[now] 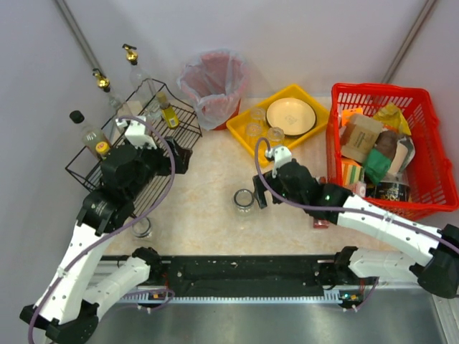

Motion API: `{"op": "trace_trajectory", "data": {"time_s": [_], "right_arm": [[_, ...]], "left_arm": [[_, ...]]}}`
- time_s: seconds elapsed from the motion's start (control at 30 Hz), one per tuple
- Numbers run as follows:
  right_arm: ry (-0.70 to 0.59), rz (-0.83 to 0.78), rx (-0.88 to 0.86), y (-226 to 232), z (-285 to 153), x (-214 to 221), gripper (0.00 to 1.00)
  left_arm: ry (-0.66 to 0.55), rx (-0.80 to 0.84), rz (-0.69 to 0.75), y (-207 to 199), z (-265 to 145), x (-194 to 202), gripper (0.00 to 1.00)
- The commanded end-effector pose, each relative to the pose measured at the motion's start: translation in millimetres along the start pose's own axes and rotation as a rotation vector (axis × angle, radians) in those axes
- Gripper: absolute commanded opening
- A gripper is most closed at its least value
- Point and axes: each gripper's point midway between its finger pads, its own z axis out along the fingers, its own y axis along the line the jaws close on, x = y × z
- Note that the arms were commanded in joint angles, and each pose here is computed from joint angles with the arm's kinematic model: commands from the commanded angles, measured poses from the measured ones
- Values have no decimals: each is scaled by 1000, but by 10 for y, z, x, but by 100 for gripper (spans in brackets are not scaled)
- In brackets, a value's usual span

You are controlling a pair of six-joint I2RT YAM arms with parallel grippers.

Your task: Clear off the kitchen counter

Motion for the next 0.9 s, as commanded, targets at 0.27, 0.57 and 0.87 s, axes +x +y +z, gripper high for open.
{"op": "trace_trajectory", "data": {"time_s": [0.27, 0.57, 0.87], "right_arm": [[-153, 178, 71, 654, 330, 207, 99], [-122, 180, 139, 659, 682, 536, 99], [-119, 187, 125, 672, 790, 685, 99]], "left_arm": [[-7, -90, -56, 183, -345, 51, 97], [10, -103, -58, 232, -483, 130, 97], [39, -98, -53, 239, -530, 214, 97]]}}
